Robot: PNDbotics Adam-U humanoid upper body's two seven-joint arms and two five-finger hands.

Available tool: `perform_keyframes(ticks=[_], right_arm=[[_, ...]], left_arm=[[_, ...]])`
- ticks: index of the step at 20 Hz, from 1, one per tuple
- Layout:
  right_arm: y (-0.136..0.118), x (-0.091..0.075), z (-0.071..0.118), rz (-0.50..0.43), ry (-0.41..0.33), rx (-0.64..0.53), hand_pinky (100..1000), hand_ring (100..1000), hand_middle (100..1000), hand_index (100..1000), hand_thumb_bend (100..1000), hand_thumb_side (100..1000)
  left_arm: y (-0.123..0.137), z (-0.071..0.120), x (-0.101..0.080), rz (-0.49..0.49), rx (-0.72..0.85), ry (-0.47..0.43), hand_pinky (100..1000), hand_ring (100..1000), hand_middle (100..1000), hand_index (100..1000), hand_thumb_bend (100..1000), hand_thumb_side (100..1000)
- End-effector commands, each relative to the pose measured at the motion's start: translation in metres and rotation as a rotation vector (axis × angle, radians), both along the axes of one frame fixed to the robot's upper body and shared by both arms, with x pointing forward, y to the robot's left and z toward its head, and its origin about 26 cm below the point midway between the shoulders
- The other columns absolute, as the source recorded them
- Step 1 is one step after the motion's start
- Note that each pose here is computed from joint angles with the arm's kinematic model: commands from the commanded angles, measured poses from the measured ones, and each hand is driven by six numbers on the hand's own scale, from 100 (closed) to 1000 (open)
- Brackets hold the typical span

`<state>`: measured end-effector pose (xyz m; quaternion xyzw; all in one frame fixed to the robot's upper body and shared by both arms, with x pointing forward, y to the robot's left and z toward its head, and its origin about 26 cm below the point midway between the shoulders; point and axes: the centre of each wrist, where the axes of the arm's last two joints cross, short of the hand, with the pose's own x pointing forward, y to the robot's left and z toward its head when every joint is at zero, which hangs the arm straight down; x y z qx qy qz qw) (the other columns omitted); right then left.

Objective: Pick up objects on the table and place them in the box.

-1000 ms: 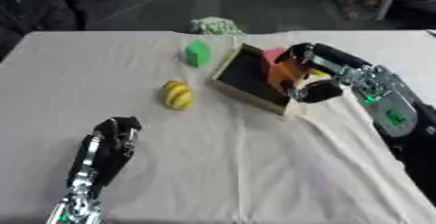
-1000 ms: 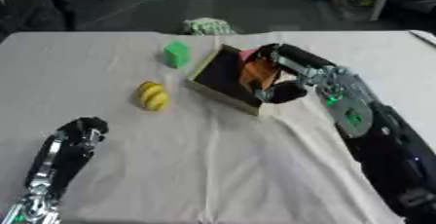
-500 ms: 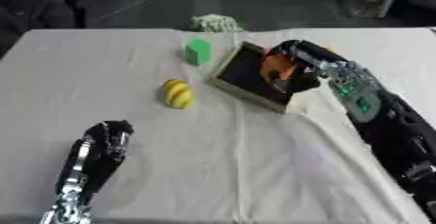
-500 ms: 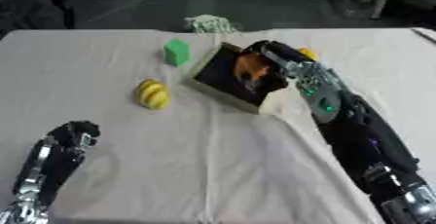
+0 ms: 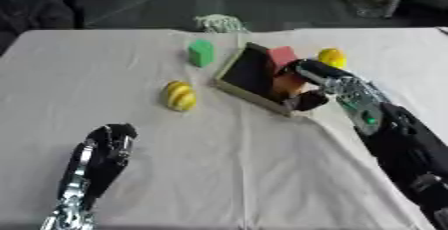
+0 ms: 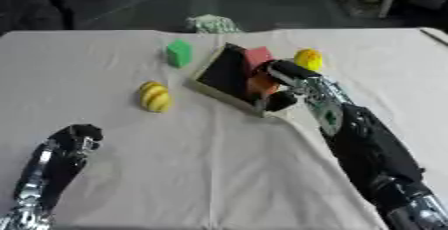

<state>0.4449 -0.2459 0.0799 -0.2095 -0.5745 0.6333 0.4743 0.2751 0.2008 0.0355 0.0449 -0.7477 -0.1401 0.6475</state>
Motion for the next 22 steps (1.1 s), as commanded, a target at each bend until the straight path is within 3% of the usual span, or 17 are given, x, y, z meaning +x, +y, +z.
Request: perform_keyframes(ticks=[1, 2, 5, 10, 14, 15, 16, 17, 19, 22], right_arm=[[-0.003, 0.003, 0.016, 0.034, -0.012, -0.051, 803, 847, 858, 922, 100, 696], [-0.004, 0.003, 0.018, 0.043, -0.007, -0.064, 826, 869, 878, 937, 100, 759], [-0.006, 0.003, 0.026, 0.062, 0.006, -0.095, 870, 908, 926, 965, 100, 827], [-0.01, 0.002, 0.037, 0.08, 0.019, -0.114, 899, 933, 957, 982, 100, 787], [-0.013, -0.001, 0.045, 0.068, -0.02, -0.052, 878, 916, 946, 979, 100, 617], [-0.014, -0.002, 0.047, 0.063, -0.034, -0.029, 878, 916, 946, 979, 100, 617], [-0.015, -0.002, 0.049, 0.058, -0.048, -0.01, 870, 912, 942, 982, 100, 442], [-0.017, -0.003, 0.055, 0.048, -0.072, 0.016, 870, 912, 942, 982, 100, 442], [-0.023, -0.003, 0.067, 0.013, -0.121, 0.059, 860, 906, 941, 986, 100, 225], [-0.044, -0.001, 0.08, -0.102, -0.174, 0.113, 855, 904, 944, 989, 100, 198]], left_arm=[[0.0, 0.008, 0.002, -0.007, -0.002, -0.028, 713, 696, 625, 572, 122, 587], [0.0, 0.008, 0.002, -0.006, -0.002, -0.028, 713, 696, 625, 572, 122, 587], [0.0, 0.008, 0.002, -0.003, 0.0, -0.028, 713, 696, 625, 572, 122, 586], [0.001, 0.007, 0.002, -0.001, 0.001, -0.028, 714, 697, 626, 571, 122, 587], [0.001, 0.008, 0.002, 0.003, 0.002, -0.03, 714, 697, 626, 571, 123, 586], [0.002, 0.008, 0.002, 0.004, 0.002, -0.031, 714, 697, 626, 571, 123, 586], [0.002, 0.008, 0.002, 0.005, 0.003, -0.031, 714, 697, 626, 571, 124, 586], [0.002, 0.008, 0.002, 0.006, 0.003, -0.03, 714, 697, 626, 571, 124, 586], [0.002, 0.008, 0.002, 0.006, 0.003, -0.03, 714, 698, 626, 571, 124, 586], [0.002, 0.007, 0.002, 0.007, 0.005, -0.029, 714, 698, 626, 571, 124, 585]])
